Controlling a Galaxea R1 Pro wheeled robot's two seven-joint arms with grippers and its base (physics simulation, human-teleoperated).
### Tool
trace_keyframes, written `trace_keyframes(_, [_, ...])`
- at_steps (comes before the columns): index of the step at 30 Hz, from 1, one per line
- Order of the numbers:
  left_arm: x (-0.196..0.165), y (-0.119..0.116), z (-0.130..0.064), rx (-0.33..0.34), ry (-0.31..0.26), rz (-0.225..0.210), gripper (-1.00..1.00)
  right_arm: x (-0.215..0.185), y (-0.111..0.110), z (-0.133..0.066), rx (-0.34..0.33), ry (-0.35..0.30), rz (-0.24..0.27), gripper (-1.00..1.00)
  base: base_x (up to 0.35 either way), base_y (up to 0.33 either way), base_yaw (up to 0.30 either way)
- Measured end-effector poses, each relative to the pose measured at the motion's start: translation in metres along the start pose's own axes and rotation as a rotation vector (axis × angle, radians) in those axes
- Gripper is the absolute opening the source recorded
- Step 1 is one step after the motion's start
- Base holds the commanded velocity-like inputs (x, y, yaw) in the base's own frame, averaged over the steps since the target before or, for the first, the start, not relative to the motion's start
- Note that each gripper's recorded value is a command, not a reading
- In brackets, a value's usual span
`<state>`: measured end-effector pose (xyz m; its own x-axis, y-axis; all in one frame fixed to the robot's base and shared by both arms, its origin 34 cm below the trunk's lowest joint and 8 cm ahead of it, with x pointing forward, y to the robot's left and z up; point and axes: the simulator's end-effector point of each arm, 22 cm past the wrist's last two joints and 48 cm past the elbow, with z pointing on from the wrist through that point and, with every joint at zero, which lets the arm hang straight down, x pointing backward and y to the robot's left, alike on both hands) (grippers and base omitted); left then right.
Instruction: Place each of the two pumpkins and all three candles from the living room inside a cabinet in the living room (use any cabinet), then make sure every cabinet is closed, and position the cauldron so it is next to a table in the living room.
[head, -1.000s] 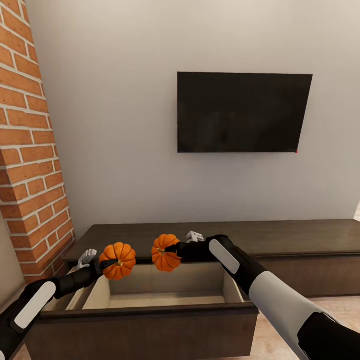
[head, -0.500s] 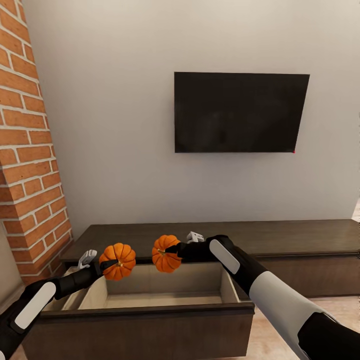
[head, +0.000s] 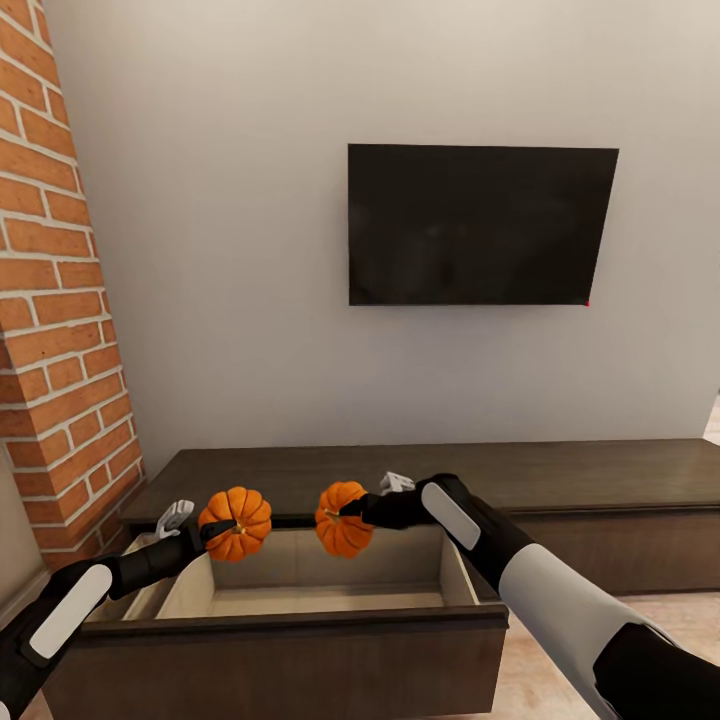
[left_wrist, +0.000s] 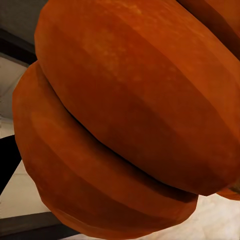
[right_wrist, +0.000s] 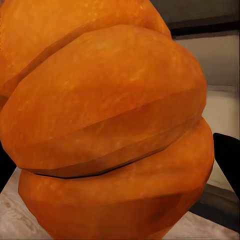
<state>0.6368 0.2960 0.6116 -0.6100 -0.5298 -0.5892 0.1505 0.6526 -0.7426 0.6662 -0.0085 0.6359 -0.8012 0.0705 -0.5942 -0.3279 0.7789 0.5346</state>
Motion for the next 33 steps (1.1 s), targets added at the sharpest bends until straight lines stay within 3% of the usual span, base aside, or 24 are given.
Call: trace_keyframes(33, [-0.0008,0.0003,-0.0005,0.000,-0.002,-0.003,-1.00,-0.0012,-0.0018,0.0004,0.002,-0.007,0.005,-1.00,0.030,-0.033,0.000])
